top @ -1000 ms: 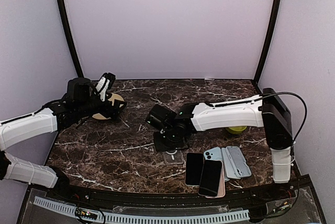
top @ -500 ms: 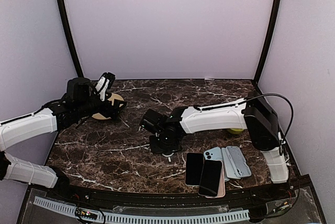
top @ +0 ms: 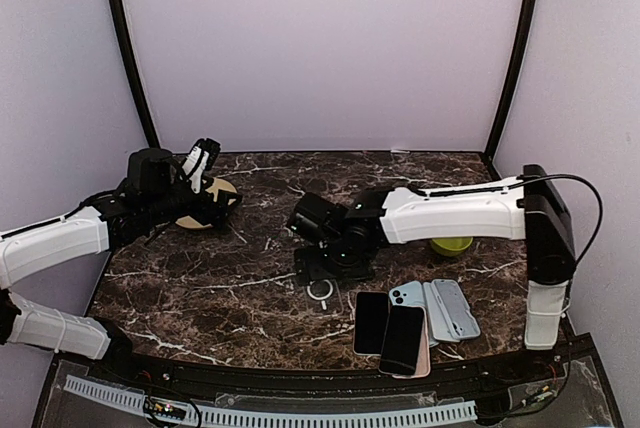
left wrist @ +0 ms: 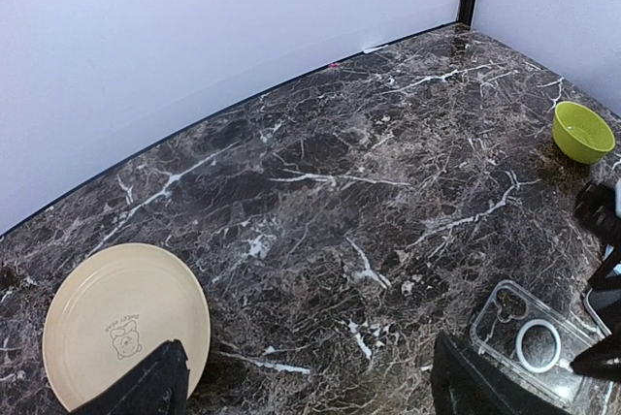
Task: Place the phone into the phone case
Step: Place the phone case at the center of the board, then pick up the phone from the phone case.
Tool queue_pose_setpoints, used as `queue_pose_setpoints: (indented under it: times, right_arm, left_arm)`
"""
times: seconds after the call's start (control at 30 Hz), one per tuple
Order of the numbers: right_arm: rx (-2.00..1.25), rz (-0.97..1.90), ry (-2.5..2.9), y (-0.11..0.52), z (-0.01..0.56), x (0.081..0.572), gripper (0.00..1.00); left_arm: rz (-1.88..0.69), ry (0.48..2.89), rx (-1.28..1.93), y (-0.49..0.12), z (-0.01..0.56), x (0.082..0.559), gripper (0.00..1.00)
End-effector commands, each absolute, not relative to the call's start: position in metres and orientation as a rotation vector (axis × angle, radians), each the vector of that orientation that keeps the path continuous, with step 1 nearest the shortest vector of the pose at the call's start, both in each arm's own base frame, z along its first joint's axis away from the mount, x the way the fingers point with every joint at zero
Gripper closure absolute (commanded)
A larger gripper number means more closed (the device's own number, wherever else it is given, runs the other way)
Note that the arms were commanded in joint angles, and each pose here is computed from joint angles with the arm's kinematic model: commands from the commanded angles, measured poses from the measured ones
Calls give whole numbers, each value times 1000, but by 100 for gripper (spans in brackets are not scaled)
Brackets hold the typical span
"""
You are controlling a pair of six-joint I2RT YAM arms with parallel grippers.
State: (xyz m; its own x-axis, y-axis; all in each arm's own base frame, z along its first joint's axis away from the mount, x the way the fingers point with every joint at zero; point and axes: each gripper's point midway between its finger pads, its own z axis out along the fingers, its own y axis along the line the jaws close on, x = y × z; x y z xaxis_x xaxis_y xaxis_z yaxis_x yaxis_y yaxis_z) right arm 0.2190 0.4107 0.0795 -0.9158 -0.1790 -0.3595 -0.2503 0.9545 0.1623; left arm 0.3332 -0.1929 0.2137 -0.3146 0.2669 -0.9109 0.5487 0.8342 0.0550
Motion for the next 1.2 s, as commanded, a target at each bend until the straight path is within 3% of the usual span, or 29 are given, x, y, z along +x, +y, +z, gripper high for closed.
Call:
queue_pose_setpoints:
  times: [0.0,0.3,0.6,1.17]
  right_arm:
    - [-115,1,2743,331,97,210,1]
    - [170,-88,2797,264,81,154,2]
    - [183,-148,2878,251,56,112,19]
    - [156,-202,2942,243,31,96,7]
  left_arm:
    - [-356,1887,622,-198,219,328,11]
    - [-379,1886,631,-201,218,326,11]
    - [-402,1890,640,-205,216,324,11]
    - [-421,1894,658,-209,212,322,11]
